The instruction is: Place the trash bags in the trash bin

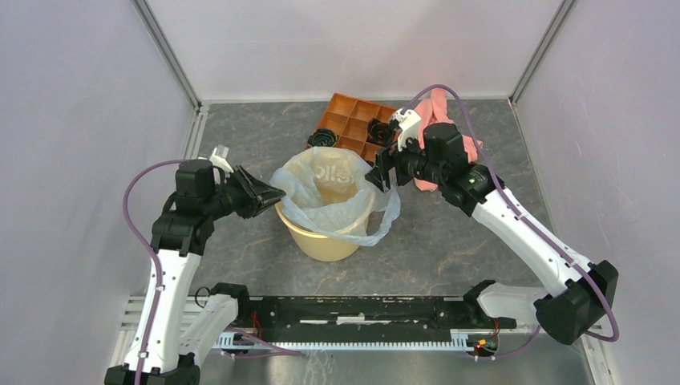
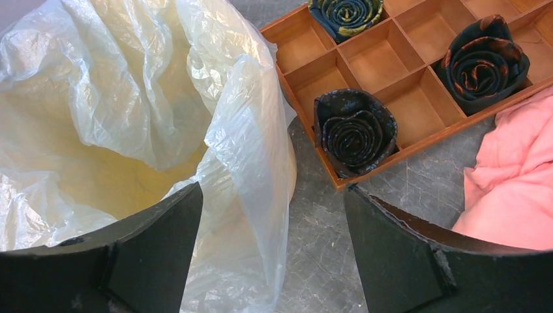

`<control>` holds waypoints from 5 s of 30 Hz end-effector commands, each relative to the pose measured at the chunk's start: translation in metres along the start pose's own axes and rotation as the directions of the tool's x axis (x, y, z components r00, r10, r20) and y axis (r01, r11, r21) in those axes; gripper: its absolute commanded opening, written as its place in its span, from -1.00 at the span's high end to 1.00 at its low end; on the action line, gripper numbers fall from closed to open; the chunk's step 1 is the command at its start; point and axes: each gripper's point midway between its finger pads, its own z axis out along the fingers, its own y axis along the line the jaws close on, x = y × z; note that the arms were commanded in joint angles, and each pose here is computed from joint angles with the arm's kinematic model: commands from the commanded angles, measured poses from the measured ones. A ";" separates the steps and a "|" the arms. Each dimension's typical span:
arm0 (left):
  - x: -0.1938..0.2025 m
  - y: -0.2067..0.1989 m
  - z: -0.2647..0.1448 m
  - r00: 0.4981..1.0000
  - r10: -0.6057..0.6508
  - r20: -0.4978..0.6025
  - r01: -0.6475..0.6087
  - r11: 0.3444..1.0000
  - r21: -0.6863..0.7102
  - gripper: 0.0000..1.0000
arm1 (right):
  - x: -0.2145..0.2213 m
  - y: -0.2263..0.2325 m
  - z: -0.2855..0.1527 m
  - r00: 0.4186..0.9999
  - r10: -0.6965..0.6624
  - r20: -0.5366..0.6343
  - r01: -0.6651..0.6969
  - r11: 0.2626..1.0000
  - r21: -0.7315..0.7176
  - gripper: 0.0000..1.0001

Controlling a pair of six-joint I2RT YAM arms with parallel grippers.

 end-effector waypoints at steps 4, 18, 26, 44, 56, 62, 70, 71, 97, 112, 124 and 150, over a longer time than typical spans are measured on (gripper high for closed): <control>0.007 -0.008 0.005 0.999 0.026 -0.030 -0.023 0.996 0.081 0.37 | -0.013 0.003 -0.003 0.999 -0.022 0.049 0.023 1.000 -0.015 -0.72; 0.005 -0.010 -0.021 0.992 0.107 0.064 -0.111 0.992 0.062 0.96 | 0.003 -0.001 -0.001 1.000 -0.007 0.028 0.007 1.000 0.002 0.07; 0.037 0.020 -0.043 0.992 0.104 0.070 -0.106 0.994 0.027 0.96 | 0.009 -0.004 0.009 1.000 0.017 0.009 -0.017 1.000 0.008 0.57; 0.089 0.081 0.021 0.987 -0.109 -0.115 0.123 0.985 0.121 0.96 | 0.009 0.013 0.021 0.998 0.063 0.015 -0.062 0.994 -0.093 0.43; 0.049 0.085 0.031 0.996 -0.089 0.023 0.089 0.996 -0.005 0.93 | -0.038 0.050 0.072 0.997 0.034 0.070 -0.019 0.980 -0.200 0.24; 0.056 0.085 0.018 0.995 -0.096 0.033 0.096 0.995 -0.006 0.20 | -0.048 0.010 0.045 0.994 -0.102 -0.024 0.103 0.993 0.051 -0.50; 0.060 0.072 -0.025 0.998 0.008 0.058 -0.005 0.999 -0.054 -0.70 | -0.070 -0.008 -0.036 0.986 -0.165 0.001 0.161 0.960 0.230 -0.96; 0.059 0.070 -0.031 0.998 0.031 0.063 -0.027 0.998 -0.058 -0.75 | -0.071 -0.004 -0.041 0.989 -0.150 0.010 0.144 0.965 0.221 -0.96; -0.076 0.003 0.030 0.873 0.459 0.166 -0.439 0.887 -0.145 -0.82 | -0.027 0.105 -0.024 0.903 0.421 0.090 -0.412 0.906 -0.102 -0.74; -0.056 0.041 0.072 0.914 0.397 0.083 -0.383 0.912 -0.146 0.15 | 0.005 0.109 -0.045 0.948 0.317 0.018 -0.313 0.943 -0.111 0.65; -0.062 0.036 0.062 0.912 0.376 0.166 -0.354 0.923 -0.150 0.61 | 0.092 0.071 -0.061 0.966 0.256 -0.036 -0.256 0.967 0.013 0.99; -0.074 0.058 -0.006 0.868 0.371 0.329 -0.244 0.898 -0.366 0.69 | 0.145 0.063 0.050 0.992 0.067 -0.104 -0.072 0.997 -0.041 0.87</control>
